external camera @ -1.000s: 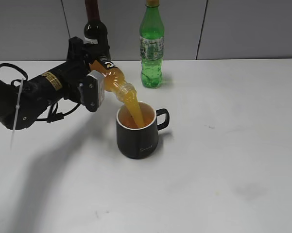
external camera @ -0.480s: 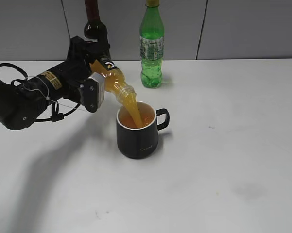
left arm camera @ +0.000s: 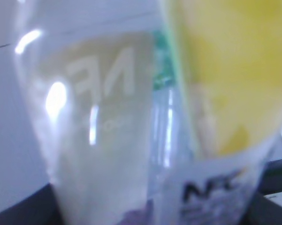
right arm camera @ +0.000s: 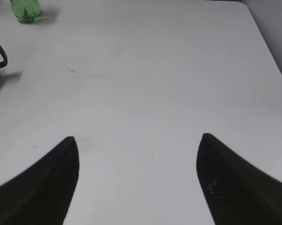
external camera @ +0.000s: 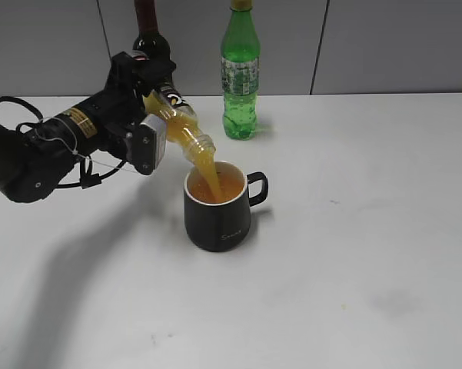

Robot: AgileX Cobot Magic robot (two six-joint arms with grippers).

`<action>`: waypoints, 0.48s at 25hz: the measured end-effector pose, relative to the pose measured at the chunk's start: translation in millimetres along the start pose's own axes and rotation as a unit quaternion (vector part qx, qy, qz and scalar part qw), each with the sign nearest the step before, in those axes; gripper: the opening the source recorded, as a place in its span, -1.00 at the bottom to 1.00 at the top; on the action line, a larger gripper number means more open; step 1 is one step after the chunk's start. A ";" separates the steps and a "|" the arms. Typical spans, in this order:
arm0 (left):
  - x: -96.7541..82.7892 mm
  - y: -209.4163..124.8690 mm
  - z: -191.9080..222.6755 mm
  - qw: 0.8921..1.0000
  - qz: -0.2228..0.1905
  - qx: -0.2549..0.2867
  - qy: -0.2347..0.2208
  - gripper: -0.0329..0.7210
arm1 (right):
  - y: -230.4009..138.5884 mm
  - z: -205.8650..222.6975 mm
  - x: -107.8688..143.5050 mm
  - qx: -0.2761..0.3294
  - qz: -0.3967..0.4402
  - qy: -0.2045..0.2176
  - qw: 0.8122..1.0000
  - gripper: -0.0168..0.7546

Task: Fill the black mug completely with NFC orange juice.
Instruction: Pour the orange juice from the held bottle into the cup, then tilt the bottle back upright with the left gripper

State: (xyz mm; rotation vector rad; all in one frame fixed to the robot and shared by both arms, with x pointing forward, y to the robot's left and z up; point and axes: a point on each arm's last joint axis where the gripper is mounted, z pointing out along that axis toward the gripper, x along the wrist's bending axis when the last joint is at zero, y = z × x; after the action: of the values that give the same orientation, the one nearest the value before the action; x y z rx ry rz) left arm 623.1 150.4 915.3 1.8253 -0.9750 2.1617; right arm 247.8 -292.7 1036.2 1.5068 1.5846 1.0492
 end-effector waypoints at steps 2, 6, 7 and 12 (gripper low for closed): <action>1.1 -0.4 0.2 1.000 0.005 0.001 0.004 0.34 | 0.0 0.0 0.0 0.000 0.000 0.000 1.000 0.58; 3.3 -1.2 0.6 0.999 0.030 0.005 0.015 0.34 | 0.0 0.0 0.0 0.000 0.000 0.000 1.000 0.58; 3.7 -1.3 0.6 0.999 0.034 0.005 0.016 0.34 | 0.0 0.0 0.0 0.000 0.000 0.000 1.000 0.58; 4.4 -1.6 0.6 0.998 0.059 0.007 0.020 0.34 | 0.0 0.0 0.0 0.000 0.000 0.000 1.000 0.58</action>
State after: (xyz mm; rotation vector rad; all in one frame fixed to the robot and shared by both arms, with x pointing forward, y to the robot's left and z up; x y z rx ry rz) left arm 623.3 150.1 920.0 1.7647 -1.0858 2.2693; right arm 247.8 -292.7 1036.2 1.5068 1.5846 1.0492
